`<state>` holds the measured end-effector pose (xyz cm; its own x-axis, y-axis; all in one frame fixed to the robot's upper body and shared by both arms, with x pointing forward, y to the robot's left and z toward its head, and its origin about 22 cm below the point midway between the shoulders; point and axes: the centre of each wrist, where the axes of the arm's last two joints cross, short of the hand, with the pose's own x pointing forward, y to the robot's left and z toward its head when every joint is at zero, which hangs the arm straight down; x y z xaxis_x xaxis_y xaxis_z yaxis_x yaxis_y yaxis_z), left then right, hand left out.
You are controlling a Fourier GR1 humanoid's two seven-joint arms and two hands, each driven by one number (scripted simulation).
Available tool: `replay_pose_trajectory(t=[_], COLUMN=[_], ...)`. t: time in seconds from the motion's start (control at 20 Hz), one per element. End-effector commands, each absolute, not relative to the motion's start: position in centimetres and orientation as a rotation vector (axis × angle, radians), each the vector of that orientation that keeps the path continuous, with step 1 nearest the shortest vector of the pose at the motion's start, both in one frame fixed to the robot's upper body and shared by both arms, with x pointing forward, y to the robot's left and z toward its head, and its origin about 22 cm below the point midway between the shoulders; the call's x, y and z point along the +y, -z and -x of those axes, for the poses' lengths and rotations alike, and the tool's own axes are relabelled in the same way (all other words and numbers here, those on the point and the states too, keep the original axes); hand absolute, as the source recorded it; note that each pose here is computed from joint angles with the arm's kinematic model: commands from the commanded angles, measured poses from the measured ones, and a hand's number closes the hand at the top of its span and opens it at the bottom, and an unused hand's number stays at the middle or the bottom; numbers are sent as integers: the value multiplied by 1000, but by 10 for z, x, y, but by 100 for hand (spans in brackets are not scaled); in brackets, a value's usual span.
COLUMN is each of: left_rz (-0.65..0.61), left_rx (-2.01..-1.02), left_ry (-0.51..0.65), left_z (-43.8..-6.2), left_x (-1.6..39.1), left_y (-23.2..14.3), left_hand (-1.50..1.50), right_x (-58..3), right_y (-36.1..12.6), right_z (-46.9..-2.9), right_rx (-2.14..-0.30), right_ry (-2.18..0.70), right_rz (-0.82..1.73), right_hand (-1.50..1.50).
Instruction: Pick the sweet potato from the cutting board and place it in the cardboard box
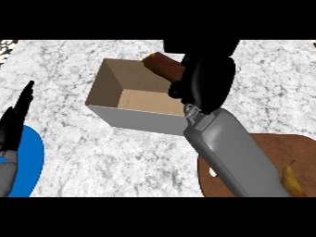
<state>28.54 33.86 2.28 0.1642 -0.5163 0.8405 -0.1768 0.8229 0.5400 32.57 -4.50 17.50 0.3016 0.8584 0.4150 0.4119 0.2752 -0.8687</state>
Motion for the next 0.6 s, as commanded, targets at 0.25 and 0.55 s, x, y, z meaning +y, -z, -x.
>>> replay_pose_trajectory(t=[0.25, 0.55], left_rz=[-582, -602], left_rx=[-1404, -1415], left_ry=[276, 260], left_z=[-284, -291], left_x=[342, 331], left_y=[-22, -17], left_hand=[0, 0], right_x=[-61, -64], right_y=[-151, -134], right_z=[-383, -402], right_rx=[-1076, -1094], right_ry=[-147, -102], right_rz=[1253, 1160], right_hand=[-150, -150])
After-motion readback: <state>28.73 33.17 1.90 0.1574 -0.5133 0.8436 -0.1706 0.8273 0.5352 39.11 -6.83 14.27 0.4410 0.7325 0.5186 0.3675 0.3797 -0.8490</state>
